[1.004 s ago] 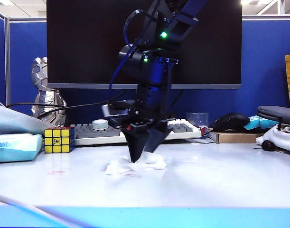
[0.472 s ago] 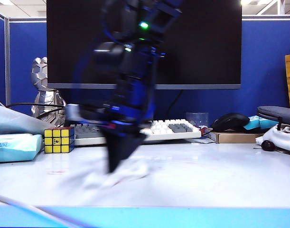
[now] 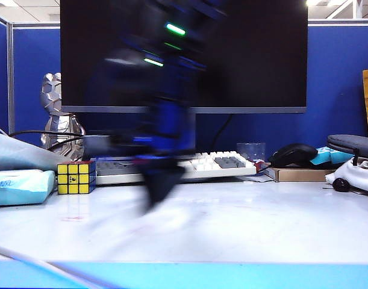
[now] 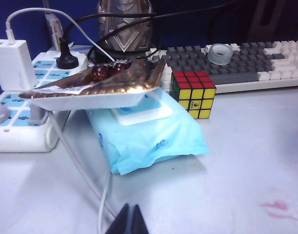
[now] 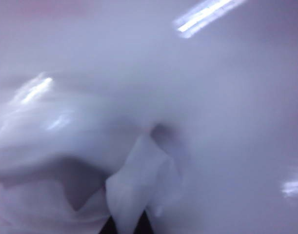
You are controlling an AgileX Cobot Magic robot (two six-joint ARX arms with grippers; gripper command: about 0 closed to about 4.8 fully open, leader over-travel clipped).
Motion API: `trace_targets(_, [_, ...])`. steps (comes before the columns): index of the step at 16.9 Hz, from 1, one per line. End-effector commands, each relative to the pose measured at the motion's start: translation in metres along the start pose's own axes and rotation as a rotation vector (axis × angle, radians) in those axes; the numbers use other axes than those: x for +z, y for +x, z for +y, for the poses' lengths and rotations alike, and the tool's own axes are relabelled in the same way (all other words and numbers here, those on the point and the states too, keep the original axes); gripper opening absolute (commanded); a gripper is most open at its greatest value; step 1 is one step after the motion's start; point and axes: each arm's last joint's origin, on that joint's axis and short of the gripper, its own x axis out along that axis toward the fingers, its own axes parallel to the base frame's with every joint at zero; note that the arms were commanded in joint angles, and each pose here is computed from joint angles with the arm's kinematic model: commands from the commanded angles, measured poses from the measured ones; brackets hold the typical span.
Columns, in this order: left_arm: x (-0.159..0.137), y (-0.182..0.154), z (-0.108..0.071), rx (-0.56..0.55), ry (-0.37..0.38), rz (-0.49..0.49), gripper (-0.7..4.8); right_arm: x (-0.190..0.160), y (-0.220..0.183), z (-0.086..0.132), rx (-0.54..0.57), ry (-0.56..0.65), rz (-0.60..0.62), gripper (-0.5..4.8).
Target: Use the wet wipes on the table to wipe the cherry juice off the table, then put the wipes back on the table.
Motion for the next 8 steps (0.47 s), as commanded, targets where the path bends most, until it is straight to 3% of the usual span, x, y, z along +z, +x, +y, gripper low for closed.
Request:
trace_targets(1, [-0.001,0.000,0.000,-0.008,0.008,0.007,0.05,-0.009,0.012,-0.062,-0.090,0.229,-0.004,-0.01])
trace_targets(2, [-0.001,0.000,0.000,-0.008,0.007,0.007,0.05,-0.009,0.006,-0.079,-0.021,0.279,-0.037,-0.01])
trace_targets(4, [-0.001,0.000,0.000,-0.008,0.008,0.007,0.05,-0.003,0.000,-0.080,0.064,0.272,-0.075,-0.01])
trace_targets(6, [-0.001,0.000,0.000,-0.008,0.008,0.007,0.05,0.008,-0.001,-0.060,0.239,0.218,-0.137,-0.01])
trace_targets(7, [-0.001,0.000,0.000,-0.008,0.008,0.007,0.05,0.015,0.000,-0.035,0.325,0.151,-0.155,-0.01])
trace_targets(8, [-0.001,0.000,0.000,-0.008,0.008,0.007,0.05,0.016,0.001,-0.018,0.339,0.104,-0.141,-0.01])
